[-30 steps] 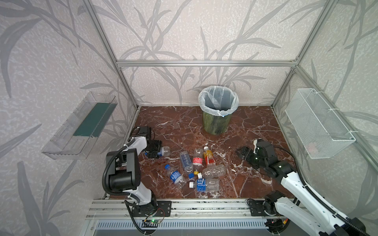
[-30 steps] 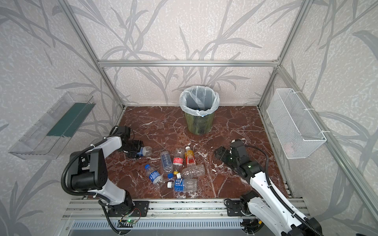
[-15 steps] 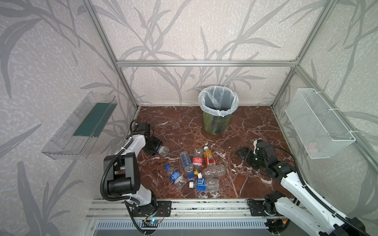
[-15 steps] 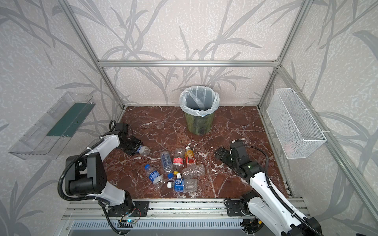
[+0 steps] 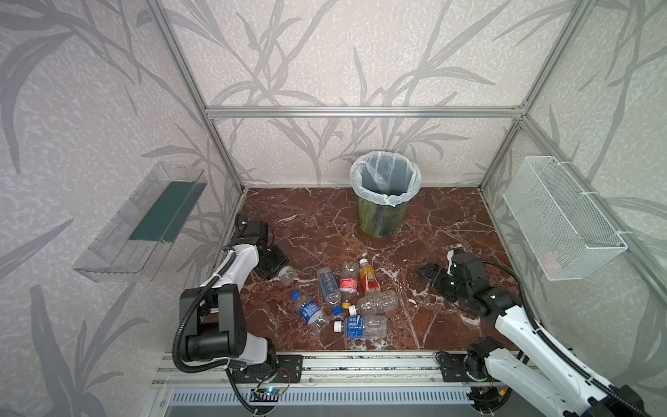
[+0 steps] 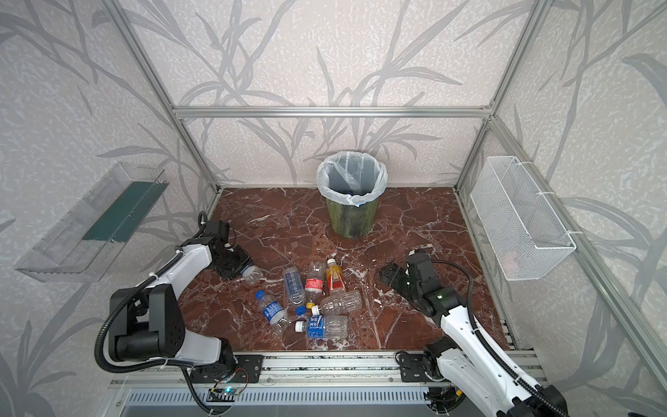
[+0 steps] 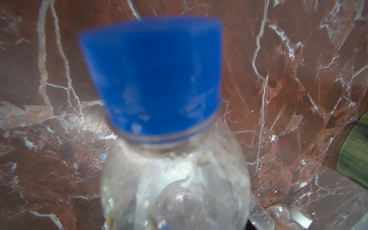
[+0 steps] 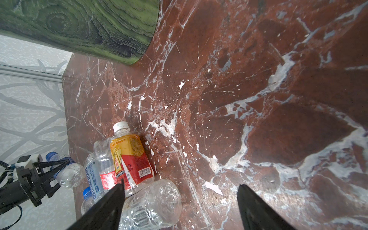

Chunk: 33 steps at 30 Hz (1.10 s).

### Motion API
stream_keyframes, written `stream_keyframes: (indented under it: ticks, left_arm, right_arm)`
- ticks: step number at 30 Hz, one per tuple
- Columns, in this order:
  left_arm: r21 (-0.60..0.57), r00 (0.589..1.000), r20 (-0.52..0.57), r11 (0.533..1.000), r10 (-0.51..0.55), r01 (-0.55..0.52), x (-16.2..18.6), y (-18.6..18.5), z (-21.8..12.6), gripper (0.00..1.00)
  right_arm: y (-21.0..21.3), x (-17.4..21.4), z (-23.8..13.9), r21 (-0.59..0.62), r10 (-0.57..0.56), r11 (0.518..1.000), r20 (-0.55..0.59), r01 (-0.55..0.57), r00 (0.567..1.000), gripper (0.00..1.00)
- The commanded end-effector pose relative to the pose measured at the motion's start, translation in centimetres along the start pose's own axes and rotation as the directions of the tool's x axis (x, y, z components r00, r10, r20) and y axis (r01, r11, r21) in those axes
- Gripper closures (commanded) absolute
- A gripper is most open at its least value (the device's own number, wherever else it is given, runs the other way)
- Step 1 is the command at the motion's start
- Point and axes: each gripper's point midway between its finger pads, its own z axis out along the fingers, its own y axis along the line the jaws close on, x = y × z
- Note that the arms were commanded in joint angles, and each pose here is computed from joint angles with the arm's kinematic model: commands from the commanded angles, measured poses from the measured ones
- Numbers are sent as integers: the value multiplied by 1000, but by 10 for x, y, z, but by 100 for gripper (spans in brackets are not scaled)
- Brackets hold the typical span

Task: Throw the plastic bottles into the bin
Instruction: 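Hold the blue-capped bottle in the left gripper and raise it off the table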

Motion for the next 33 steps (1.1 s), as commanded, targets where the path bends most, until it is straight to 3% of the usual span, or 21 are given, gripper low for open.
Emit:
stream_keyframes:
  ticks: [1, 17, 22, 33]
  left_arm:
    - [-63, 996, -42, 995, 81, -83, 15, 6, 9, 51]
    - [-99, 991, -61, 987, 123, -129, 20, 2, 23, 30]
    - [-106, 991, -65, 986, 119, -125, 20, 3, 25, 32]
    - [-94, 990, -80, 988, 116, -123, 23, 3, 28, 47]
  right_arm:
    - [-2, 1, -1, 0, -14, 1000, 9, 14, 1000, 11]
    - [-4, 2, -4, 8, -17, 1000, 12, 17, 1000, 12]
    - [-3, 1, -4, 7, -19, 1000, 13, 19, 1000, 12]
    - [-4, 0, -7, 10, -21, 1000, 23, 21, 1000, 12]
